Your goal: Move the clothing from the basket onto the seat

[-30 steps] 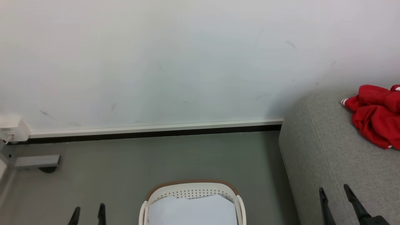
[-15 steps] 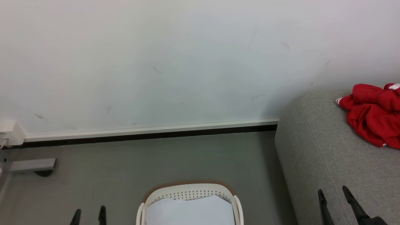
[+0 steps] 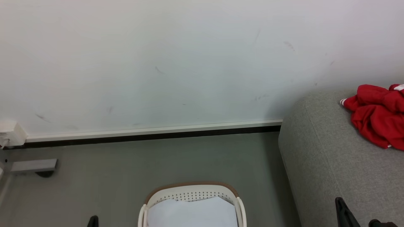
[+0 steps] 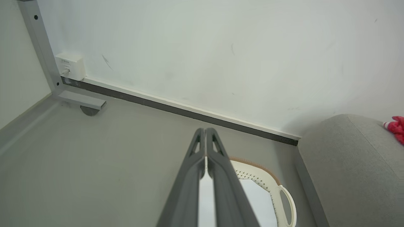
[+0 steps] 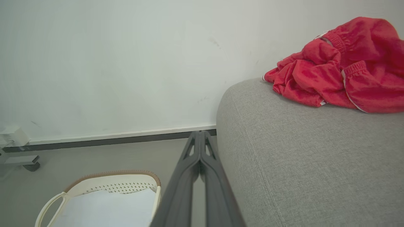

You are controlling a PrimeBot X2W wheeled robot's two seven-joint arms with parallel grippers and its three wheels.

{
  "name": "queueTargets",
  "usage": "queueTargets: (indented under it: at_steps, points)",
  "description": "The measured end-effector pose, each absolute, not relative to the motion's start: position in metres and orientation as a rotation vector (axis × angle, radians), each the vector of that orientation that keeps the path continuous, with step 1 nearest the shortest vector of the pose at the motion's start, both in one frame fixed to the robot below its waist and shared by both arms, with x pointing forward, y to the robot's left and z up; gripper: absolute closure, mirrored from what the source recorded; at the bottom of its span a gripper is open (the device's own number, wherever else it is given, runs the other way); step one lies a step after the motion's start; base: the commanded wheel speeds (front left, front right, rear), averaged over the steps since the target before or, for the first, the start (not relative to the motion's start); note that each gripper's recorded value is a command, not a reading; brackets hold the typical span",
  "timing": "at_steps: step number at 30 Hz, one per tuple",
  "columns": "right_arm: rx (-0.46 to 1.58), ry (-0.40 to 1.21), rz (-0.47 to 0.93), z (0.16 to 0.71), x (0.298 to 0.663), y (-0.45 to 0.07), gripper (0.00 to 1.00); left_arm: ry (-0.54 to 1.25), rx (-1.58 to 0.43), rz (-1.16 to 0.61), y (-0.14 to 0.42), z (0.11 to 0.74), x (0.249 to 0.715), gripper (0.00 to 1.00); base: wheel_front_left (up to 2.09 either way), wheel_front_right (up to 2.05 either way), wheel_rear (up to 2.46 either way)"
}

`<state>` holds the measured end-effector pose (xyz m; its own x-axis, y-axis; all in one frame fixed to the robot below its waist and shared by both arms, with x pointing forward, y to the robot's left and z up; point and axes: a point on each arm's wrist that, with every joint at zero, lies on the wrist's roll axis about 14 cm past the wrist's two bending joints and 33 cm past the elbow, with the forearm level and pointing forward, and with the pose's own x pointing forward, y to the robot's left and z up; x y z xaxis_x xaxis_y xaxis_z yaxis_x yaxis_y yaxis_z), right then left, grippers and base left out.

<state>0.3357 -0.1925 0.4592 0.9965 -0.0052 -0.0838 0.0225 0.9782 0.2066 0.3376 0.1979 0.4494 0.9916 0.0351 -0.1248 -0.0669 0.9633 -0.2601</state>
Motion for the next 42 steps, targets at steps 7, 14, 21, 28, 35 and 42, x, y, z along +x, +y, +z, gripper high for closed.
queueTargets:
  at_steps: [7, 14, 21, 28, 35, 42]
  points:
    - [0.342, 0.082, -0.048, 0.461, 0.339, -0.198, 1.00, 0.119, -0.393, 0.074, 0.199, 0.452, 0.342, 1.00, 0.00, 0.00, 0.00]
    - [0.464, 0.083, -0.071, 0.462, 0.342, -0.201, 1.00, 0.119, -0.511, 0.092, 0.200, 0.454, 0.347, 1.00, 0.00, 0.00, 0.00]
    - [0.577, 0.078, -0.084, 0.465, 0.347, -0.202, 1.00, 0.118, -0.624, 0.102, 0.201, 0.457, 0.352, 1.00, 0.00, 0.00, 0.00]
    - [0.680, 0.074, -0.095, 0.468, 0.350, -0.204, 1.00, 0.115, -0.717, 0.107, 0.201, 0.460, 0.356, 1.00, 0.00, 0.00, 0.00]
    - [0.782, 0.068, -0.104, 0.470, 0.354, -0.206, 1.00, 0.111, -0.819, 0.110, 0.201, 0.463, 0.359, 1.00, 0.00, 0.00, 0.00]
    - [0.871, 0.065, -0.105, 0.473, 0.357, -0.206, 1.00, 0.106, -0.902, 0.111, 0.202, 0.465, 0.362, 1.00, 0.00, 0.00, 0.00]
